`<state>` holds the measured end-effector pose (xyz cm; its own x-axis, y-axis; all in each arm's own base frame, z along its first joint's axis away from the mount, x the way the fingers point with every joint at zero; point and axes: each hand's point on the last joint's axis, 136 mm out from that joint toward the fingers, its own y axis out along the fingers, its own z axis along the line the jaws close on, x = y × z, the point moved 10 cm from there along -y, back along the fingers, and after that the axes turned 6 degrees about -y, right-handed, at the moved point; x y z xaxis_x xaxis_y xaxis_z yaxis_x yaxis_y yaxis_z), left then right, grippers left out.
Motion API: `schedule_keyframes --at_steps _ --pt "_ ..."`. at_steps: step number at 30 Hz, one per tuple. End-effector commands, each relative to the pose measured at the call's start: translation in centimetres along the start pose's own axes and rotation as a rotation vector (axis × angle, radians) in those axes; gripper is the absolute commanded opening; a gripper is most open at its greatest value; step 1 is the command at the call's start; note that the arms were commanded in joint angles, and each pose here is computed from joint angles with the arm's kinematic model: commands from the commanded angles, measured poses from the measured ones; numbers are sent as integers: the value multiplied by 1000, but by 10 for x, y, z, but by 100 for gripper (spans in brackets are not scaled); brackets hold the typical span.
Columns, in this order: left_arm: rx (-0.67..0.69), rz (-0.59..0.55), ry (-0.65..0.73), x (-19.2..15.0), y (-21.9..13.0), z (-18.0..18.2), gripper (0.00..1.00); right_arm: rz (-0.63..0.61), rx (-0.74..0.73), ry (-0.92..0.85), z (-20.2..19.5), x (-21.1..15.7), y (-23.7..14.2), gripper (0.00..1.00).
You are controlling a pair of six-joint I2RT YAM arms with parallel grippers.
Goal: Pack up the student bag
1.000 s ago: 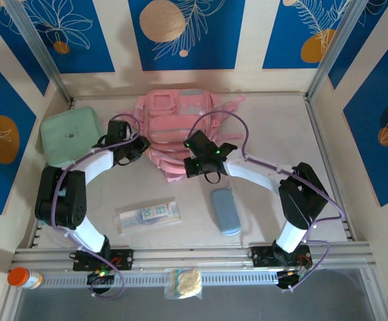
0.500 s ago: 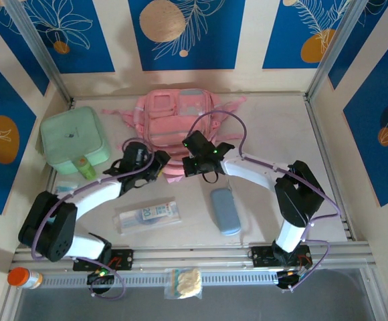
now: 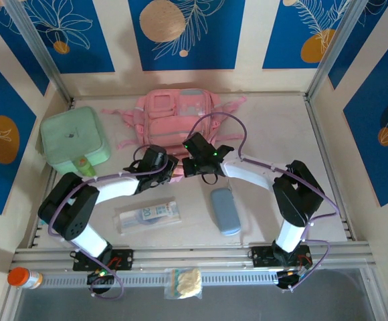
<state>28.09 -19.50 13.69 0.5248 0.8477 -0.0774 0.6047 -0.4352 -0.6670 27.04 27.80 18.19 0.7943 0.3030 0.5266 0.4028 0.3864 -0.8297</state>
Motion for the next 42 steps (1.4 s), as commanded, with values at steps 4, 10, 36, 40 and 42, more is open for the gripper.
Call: schedule_keyframes --at_steps 4,10,36,40,42 --pt "56 -79 13 6 8 6 26 50 1 -36 0 -3 24 0" --pt "48 -63 29 5 9 7 16 54 11 -47 1 3 30 11" --pt "37 -58 53 3 2 12 0 128 -94 -76 -4 13 56 25" --pt "38 -57 48 2 2 14 0 141 -89 -70 -1 11 66 26" --pt "35 -59 44 2 2 16 0 143 -98 -75 0 10 69 26"
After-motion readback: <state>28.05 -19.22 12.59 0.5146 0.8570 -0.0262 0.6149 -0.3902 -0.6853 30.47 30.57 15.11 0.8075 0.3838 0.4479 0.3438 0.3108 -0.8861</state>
